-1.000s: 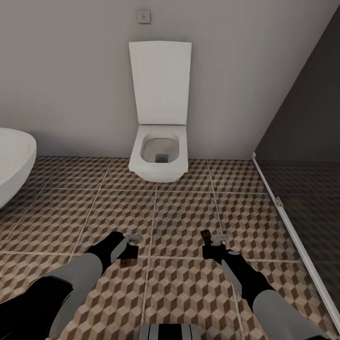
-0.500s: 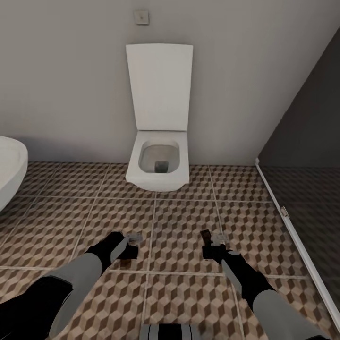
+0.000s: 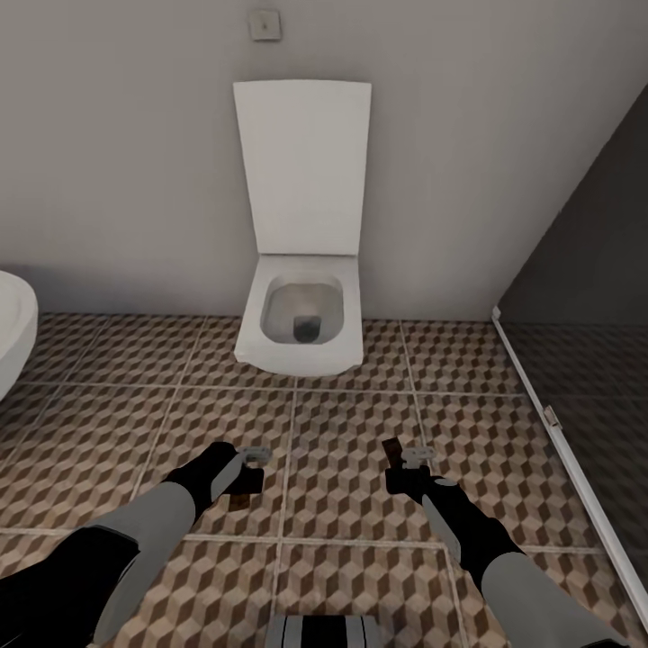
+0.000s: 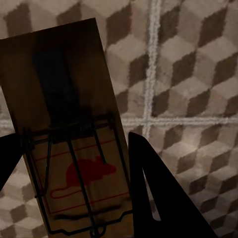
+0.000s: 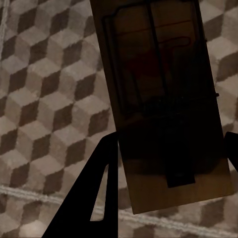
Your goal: Take the four mousetraps from the cabinet in the bathroom and place them on the bathroom floor. Make sure all four end up on the same floor surface, and ensure that at least two of them are either under or directly next to the same bathroom sink.
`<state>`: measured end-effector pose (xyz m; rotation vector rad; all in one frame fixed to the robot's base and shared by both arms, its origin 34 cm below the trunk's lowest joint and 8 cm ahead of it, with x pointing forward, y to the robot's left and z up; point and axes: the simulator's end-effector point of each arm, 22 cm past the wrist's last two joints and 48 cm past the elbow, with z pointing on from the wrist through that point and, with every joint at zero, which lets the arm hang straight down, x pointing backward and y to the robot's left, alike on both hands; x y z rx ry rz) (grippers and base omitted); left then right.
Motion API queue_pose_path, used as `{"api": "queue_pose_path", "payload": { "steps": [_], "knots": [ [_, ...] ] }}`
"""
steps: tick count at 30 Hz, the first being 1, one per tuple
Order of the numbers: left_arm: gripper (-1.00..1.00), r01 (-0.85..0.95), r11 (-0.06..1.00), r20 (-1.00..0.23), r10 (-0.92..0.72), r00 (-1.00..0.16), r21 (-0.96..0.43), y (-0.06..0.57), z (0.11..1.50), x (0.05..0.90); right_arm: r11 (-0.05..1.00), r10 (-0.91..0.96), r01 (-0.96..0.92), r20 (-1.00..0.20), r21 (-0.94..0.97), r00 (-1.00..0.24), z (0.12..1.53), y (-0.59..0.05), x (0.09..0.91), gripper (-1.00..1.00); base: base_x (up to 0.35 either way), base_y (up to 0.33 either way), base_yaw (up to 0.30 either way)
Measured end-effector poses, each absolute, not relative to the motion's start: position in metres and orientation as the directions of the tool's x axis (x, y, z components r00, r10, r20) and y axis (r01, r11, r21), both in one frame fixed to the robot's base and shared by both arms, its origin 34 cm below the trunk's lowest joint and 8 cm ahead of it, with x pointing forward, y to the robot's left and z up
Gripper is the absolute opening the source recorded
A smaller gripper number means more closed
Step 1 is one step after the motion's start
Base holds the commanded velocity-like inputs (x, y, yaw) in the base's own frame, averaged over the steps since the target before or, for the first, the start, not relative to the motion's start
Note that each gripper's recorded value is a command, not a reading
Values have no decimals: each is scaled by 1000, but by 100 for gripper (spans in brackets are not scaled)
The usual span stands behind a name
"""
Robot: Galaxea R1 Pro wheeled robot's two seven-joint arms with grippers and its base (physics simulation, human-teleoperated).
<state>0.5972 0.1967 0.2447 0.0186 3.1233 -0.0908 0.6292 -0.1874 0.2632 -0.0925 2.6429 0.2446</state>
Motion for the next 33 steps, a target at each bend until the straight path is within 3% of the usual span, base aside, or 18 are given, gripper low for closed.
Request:
{"api": "queue_pose_path", "payload": {
  "steps": [33],
  "knots": [
    [-100,9,998,38,11,-999,-60,196,219,576,982,-23,-101,-425,161,-905,236,-187,611,-100,1,0,0]
  ]
}}
